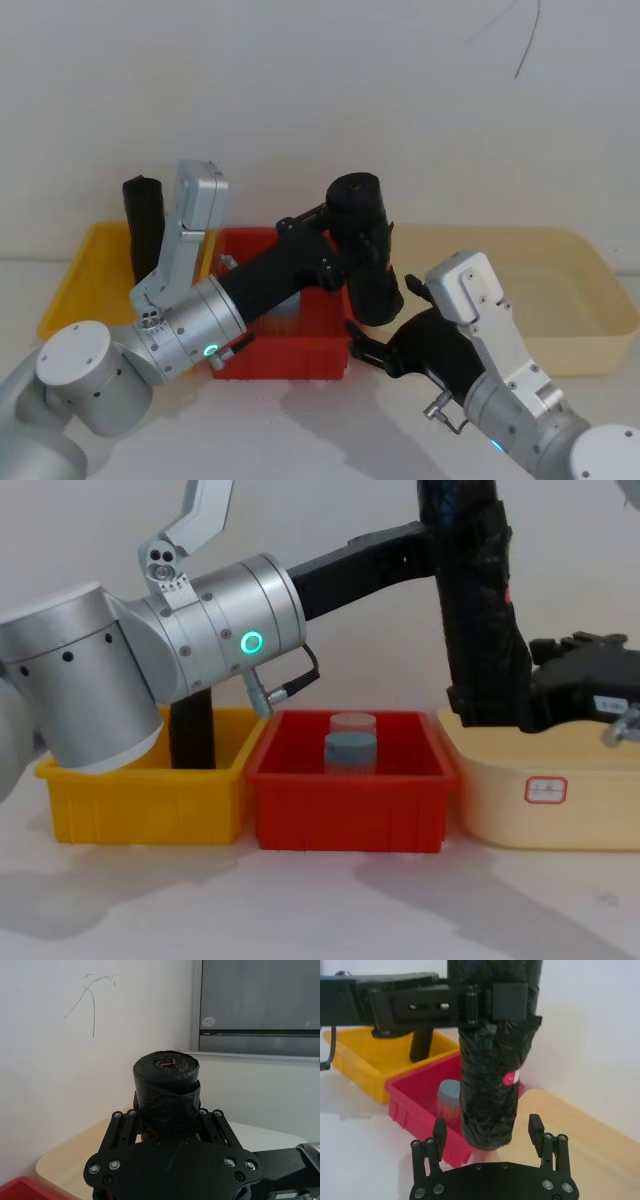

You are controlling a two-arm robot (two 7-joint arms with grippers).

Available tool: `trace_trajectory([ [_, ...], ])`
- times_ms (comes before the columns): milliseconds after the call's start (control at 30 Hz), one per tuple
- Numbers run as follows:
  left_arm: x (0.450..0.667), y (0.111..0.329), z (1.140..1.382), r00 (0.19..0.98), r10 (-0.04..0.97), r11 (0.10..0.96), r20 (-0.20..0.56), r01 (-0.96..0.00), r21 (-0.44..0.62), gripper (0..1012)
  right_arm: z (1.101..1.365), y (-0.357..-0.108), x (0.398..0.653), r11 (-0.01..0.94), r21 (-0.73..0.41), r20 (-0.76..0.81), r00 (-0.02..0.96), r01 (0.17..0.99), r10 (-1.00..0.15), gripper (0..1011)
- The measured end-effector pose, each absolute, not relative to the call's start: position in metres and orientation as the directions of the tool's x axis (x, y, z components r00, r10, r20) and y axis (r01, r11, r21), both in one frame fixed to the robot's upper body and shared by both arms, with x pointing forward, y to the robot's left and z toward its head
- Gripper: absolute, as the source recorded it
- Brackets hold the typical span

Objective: Pick up the garbage bag with the one hand and transfer it to the other hand.

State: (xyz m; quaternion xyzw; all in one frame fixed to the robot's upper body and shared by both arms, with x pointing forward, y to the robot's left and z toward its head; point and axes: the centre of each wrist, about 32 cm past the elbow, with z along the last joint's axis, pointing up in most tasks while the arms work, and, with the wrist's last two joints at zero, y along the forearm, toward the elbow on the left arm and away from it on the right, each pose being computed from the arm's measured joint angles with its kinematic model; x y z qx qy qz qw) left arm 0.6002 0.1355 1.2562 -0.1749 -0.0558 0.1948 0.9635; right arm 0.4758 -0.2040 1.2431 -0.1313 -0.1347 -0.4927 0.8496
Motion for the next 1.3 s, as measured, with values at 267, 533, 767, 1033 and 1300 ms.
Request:
trace_trajectory([
  [267,0.6,0.135,1.256,0.918,0.395,0.863,0.039,-0.356,-0.359,473,1.247,-0.196,0.484,0.483,-0.077,0.356,0.476,0.872,-0.804,1001],
  [533,0.6,0.136,1.256,0.918,0.395,0.863,0.039,-0.356,-0.359,473,1.251,-0.192,0.491,0.462,-0.07,0.335,0.457,0.884,-0.824,1000],
  [767,0.6,0.136,1.256,0.918,0.395,0.863,0.039,-0.356,-0.359,473,1.253,-0.19,0.495,0.433,-0.071,0.31,0.433,0.898,-0.847,928],
  [1033,0.6,0.135,1.256,0.918,0.395,0.863,0.039,-0.356,-0.359,473,1.254,-0.188,0.499,0.416,-0.078,0.274,0.42,0.906,-0.865,712],
  [1300,0.6,0.136,1.256,0.918,0.395,0.863,0.039,-0.356,-0.359,473,1.254,-0.188,0.5,0.421,-0.085,0.256,0.428,0.903,-0.867,528],
])
